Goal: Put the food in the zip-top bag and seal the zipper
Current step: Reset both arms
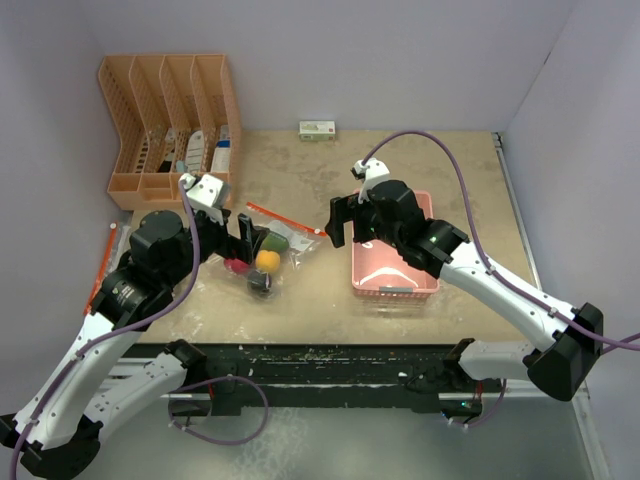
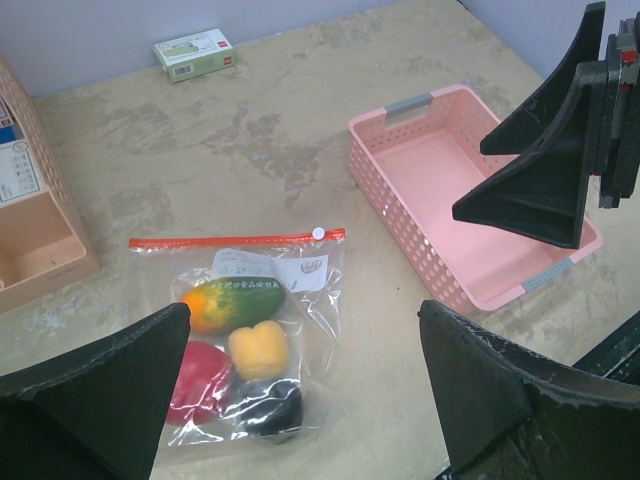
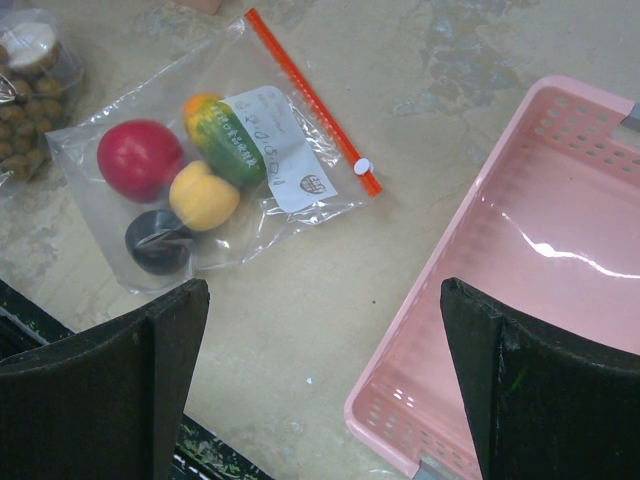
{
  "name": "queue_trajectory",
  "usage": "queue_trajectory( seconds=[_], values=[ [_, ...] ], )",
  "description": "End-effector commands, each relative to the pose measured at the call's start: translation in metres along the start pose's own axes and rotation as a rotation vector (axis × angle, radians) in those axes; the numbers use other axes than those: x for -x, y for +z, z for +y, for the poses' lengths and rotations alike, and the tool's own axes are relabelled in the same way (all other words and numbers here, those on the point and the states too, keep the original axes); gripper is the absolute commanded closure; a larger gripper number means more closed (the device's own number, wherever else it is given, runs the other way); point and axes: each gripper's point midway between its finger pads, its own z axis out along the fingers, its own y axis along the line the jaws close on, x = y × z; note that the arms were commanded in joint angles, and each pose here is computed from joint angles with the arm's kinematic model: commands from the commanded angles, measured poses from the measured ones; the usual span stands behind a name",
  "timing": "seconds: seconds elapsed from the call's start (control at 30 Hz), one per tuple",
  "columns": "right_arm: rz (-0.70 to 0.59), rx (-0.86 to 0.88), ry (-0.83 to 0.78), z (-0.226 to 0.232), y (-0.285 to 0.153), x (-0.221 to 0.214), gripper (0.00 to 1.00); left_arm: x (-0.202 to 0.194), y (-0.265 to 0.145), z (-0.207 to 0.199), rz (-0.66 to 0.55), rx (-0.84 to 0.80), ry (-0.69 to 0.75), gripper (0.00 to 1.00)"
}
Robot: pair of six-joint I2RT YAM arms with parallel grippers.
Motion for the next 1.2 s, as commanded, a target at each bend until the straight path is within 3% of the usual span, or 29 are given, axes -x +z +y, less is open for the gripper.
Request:
queue_trajectory(
  seconds=[0.0,1.17],
  values=[
    [-0.071,0.007,0.018,0.0018,-0.0126,0.0220,0.00,0.0064,0.0005,-0.0002,-0.028,0.002,-0.017,0.01],
    [-0.069,0.016,0.026,0.0032,-0.0129,0.0203,0.00,0.0035,0.0000,0.0010,-0.020,0.008,-0.019,0.01]
  ],
)
